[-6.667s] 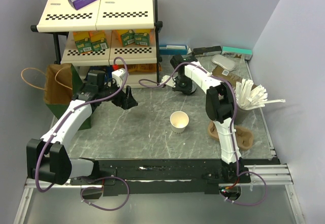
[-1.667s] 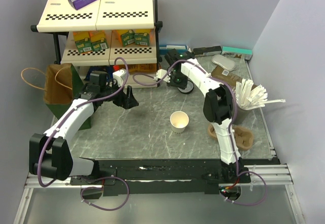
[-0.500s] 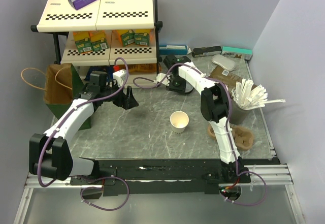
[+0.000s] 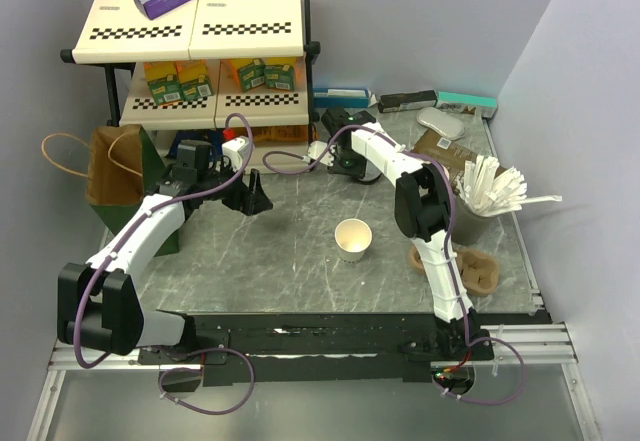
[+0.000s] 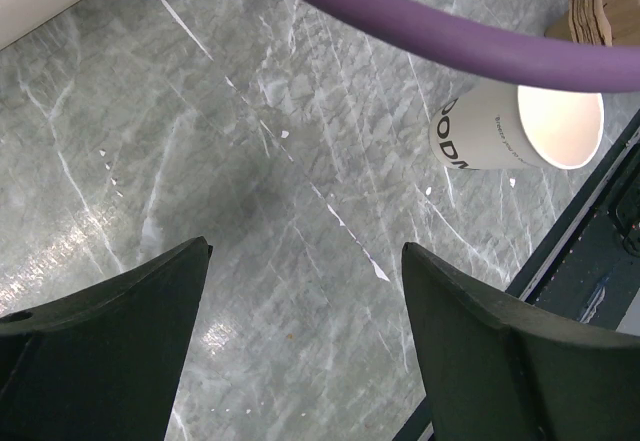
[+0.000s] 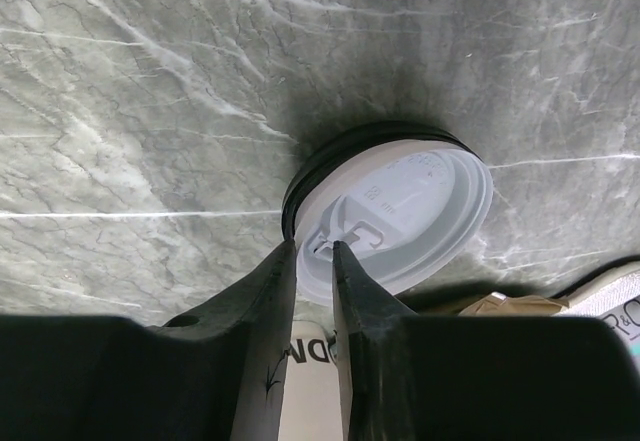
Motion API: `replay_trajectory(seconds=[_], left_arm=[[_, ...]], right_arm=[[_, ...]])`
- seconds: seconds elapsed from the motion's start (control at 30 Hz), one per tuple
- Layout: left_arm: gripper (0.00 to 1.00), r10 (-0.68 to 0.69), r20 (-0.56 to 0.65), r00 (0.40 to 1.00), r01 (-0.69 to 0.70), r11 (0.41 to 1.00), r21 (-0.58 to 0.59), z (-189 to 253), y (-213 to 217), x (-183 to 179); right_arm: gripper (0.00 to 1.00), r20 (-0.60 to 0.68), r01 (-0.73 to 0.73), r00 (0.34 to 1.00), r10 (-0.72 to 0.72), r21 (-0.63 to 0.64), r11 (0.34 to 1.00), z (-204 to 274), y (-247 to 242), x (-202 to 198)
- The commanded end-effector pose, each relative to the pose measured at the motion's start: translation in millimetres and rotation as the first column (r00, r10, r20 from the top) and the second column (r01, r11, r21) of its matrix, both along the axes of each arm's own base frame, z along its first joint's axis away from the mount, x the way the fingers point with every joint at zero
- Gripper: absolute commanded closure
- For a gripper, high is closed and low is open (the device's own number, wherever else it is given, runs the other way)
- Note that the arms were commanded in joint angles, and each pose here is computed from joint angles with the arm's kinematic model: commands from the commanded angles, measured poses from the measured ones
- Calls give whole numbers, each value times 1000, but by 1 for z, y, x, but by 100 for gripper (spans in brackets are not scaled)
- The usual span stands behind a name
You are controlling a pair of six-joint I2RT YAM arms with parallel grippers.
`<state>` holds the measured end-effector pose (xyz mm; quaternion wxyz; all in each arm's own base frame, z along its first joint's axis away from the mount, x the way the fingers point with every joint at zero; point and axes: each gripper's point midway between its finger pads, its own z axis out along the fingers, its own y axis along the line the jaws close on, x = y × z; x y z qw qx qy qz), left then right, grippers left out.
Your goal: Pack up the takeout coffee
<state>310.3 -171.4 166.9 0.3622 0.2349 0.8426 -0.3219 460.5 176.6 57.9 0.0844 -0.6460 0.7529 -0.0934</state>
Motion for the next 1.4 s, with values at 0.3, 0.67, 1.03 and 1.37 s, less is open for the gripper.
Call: replay_trajectory(seconds=[0.3, 0.67, 1.03, 1.37], left_arm=[[16, -2, 48, 999, 2, 1000, 2, 10, 0, 6], [16, 5, 47, 999, -5, 1000, 3, 10, 0, 7], [16, -3, 48, 999, 3, 1000, 3, 9, 0, 7], [17, -43, 58, 997, 43, 999, 0, 9, -4, 4]], right_arm=[[71, -27, 42, 999, -42, -7, 999, -6, -3, -1], [78, -34, 52, 998, -53, -11, 999, -8, -4, -1], [100, 10, 76, 997, -76, 5, 997, 19, -7, 0], [100, 2, 209, 977, -215, 232, 950, 56, 6, -2]])
